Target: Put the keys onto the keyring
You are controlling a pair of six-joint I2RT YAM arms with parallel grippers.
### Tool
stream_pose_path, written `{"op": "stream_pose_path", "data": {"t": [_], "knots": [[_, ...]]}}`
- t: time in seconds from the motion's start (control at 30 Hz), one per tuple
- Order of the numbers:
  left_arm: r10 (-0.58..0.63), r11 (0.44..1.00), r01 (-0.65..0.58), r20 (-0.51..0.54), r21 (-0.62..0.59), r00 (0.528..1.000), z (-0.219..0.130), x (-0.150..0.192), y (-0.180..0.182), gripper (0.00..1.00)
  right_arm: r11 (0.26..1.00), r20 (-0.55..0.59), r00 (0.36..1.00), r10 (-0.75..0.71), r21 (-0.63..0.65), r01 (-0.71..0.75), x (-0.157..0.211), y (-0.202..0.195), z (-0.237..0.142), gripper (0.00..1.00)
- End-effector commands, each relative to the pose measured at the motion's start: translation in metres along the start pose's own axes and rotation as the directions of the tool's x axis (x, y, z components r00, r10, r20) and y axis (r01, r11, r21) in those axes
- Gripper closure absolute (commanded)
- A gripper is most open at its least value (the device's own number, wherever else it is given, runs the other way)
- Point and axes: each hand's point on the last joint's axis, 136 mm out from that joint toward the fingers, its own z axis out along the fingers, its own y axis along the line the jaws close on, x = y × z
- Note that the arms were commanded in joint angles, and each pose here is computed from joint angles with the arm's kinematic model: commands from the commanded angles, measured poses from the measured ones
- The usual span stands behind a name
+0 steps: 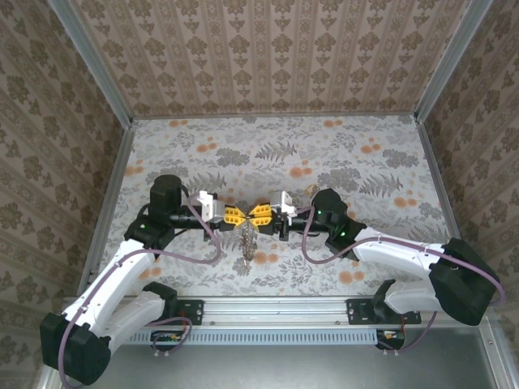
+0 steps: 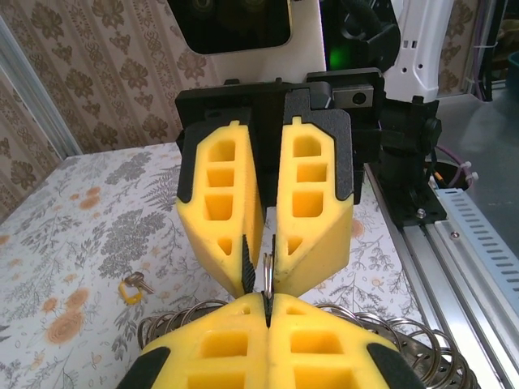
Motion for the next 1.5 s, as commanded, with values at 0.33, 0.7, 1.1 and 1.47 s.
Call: {"op": "stream_pose_path", "data": {"t": [0.33,0.7,1.1,1.47], "knots": [[0.056,0.998,-0.056,0.045,-0.006,0.997,0.001,-0.017,0.007,1.00,0.996,0.073,0.997,-0.031,0.084,0.025,-0.009,-0.008,-0.013,0.79],[0.069,0.998,-0.070,0.062,0.011,0.996,0.009,-0.022,0.007,1.00,0.999,0.085,0.996,-0.017,0.046,0.013,-0.010,-0.005,-0.008,0.91],[0.077,0.997,-0.077,0.064,-0.004,0.995,0.011,-0.021,0.013,1.00,0.997,0.067,0.998,-0.014,0.072,0.009,-0.001,-0.009,-0.008,0.85],[0.078,0.997,-0.077,0.060,-0.006,0.995,0.011,-0.020,0.015,1.00,0.993,0.057,0.998,-0.011,0.116,0.004,0.005,-0.013,-0.013,0.81]]}}
